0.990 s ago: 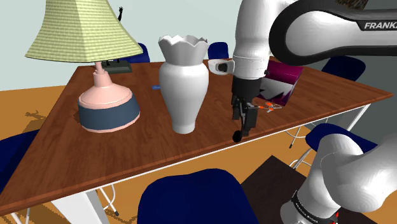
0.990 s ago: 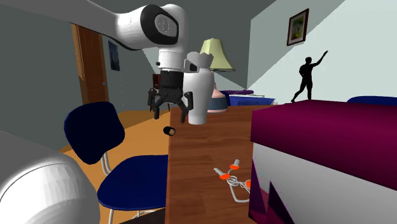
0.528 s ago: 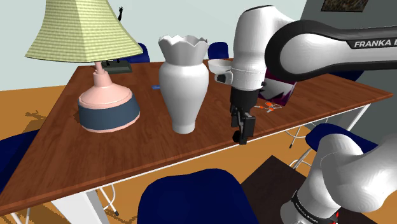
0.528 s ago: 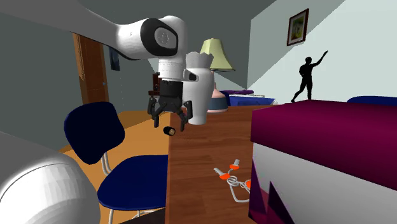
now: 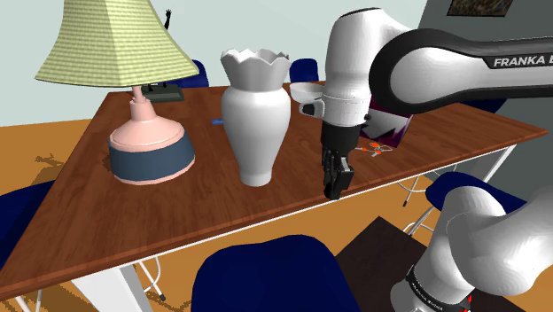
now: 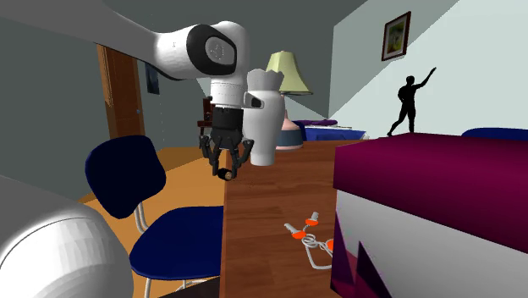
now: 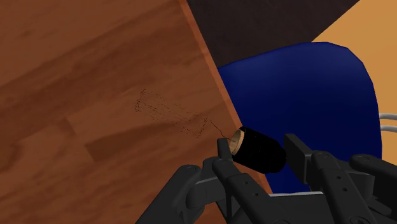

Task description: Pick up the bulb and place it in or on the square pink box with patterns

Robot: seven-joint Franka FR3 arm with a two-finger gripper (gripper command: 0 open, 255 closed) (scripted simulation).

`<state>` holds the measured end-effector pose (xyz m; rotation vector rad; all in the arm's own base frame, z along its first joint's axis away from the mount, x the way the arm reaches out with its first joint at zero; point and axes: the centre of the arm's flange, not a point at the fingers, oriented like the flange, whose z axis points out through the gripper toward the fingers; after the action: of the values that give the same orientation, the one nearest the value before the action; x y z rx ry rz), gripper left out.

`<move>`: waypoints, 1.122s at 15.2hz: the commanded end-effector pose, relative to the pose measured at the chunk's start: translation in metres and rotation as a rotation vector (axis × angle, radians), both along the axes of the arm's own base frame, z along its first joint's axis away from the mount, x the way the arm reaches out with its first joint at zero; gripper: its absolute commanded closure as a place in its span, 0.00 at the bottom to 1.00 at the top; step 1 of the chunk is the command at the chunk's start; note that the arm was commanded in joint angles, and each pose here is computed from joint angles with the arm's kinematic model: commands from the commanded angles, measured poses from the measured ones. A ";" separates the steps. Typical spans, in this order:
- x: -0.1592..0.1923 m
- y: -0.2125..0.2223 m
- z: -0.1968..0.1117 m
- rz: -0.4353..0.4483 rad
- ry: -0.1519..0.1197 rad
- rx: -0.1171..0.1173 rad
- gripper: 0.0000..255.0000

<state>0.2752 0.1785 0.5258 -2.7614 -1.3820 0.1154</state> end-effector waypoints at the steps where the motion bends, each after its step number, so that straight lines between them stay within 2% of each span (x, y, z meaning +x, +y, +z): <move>1: 0.000 0.000 0.000 0.000 0.000 0.000 1.00; 7: 0.000 0.000 0.000 0.000 0.000 0.000 1.00; 17: 0.000 0.000 0.053 0.000 0.000 0.000 1.00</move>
<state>0.2758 0.1782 0.5730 -2.7613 -1.3819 0.1154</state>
